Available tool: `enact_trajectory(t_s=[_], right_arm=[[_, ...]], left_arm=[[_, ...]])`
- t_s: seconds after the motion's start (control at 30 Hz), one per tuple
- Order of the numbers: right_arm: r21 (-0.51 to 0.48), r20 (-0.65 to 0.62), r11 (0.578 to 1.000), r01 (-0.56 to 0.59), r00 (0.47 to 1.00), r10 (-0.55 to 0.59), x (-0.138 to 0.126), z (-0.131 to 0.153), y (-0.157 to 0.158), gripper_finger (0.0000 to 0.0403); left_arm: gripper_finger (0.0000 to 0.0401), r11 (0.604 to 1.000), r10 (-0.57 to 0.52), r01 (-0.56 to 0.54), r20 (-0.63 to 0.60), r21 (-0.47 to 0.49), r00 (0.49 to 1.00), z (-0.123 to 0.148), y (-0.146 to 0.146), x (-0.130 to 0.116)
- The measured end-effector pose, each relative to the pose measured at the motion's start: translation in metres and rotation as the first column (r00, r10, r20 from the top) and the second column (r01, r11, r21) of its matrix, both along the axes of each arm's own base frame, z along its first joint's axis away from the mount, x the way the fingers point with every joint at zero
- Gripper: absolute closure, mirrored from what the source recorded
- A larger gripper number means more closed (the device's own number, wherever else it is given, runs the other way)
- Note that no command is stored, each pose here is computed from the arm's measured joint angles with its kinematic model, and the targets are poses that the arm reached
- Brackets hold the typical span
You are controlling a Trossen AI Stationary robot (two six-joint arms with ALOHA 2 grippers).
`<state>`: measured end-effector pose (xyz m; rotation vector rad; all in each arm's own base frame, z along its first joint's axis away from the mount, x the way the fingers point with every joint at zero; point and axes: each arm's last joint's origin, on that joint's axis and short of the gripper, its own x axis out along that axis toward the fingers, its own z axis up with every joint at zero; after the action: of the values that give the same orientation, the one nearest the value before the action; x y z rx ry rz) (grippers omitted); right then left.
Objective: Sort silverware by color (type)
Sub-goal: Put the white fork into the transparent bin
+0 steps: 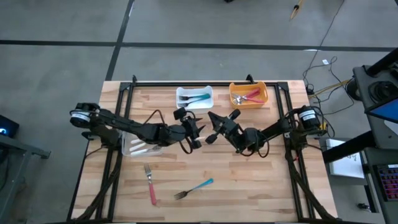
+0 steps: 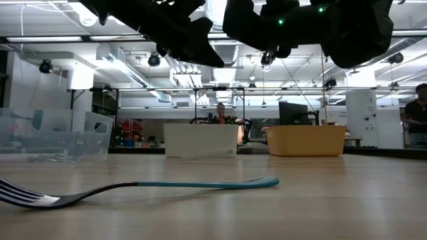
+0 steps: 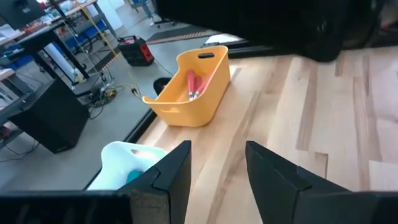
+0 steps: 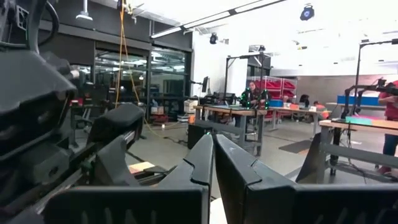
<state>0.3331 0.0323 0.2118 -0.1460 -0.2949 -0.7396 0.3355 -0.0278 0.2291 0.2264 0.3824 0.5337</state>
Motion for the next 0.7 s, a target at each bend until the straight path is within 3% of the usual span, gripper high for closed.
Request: enact_trajectory(t_s=[0.2,0.37,0.53,0.7], right_arm=[[-0.013,-0.023,1.0,0.01,1.0,-0.01,-0.002,-0.001,0.001,0.0394],[-0.022,-0.107,0.998,0.064,0.992,-0.066,-0.005,0.006,0.006,0.0394],[0.033,-0.215,0.999,0.014,0.977,-0.007,-0.011,0.016,0.008,0.0394],[0.196,-0.297,0.973,-0.121,0.938,0.176,-0.029,0.033,0.001,0.0394]], left_arm=[[0.0269,1.0,-0.015,0.016,-0.075,0.0,0.997,-0.007,-0.002,-0.003],[0.0269,0.979,-0.196,0.183,-0.189,-0.087,0.962,-0.019,-0.007,-0.005],[0.0269,0.869,-0.495,0.471,-0.287,-0.153,0.82,-0.041,-0.016,0.002],[0.0269,0.795,-0.601,0.592,-0.295,-0.131,0.743,-0.06,-0.012,0.017]])
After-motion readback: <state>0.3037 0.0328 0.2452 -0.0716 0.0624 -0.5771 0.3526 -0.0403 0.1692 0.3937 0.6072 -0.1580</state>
